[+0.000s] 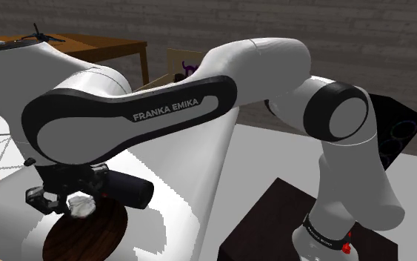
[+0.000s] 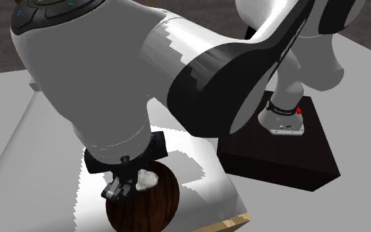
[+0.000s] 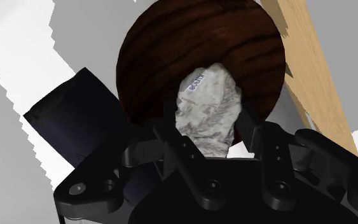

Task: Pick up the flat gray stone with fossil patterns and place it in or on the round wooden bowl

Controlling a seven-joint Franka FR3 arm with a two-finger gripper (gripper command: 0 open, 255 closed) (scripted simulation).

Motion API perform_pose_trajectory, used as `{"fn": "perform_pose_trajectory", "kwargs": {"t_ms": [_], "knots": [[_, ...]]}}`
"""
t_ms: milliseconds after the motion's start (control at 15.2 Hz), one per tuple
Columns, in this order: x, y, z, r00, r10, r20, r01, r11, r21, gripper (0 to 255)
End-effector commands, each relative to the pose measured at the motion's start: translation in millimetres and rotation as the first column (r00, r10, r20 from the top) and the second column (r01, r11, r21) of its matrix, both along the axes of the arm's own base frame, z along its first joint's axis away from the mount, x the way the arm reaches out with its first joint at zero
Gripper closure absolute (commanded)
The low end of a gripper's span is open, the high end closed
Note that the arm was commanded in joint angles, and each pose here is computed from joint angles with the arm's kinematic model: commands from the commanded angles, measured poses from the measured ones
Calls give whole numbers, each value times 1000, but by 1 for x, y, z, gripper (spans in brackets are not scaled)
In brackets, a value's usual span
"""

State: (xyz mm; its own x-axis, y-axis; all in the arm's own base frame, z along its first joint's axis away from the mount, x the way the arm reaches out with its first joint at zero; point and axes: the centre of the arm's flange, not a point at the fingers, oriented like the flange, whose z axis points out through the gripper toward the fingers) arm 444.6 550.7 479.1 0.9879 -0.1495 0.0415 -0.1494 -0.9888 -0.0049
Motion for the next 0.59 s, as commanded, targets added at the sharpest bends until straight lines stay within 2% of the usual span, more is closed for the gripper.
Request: {"fn": "perform_pose_trajectory", "kwargs": {"t_ms": [0, 528], "knots": [[-3, 7, -9, 1000, -1, 0, 1, 1000, 0, 255], [-3, 7, -51, 1000, -1, 0, 1, 1000, 0, 255]]}}
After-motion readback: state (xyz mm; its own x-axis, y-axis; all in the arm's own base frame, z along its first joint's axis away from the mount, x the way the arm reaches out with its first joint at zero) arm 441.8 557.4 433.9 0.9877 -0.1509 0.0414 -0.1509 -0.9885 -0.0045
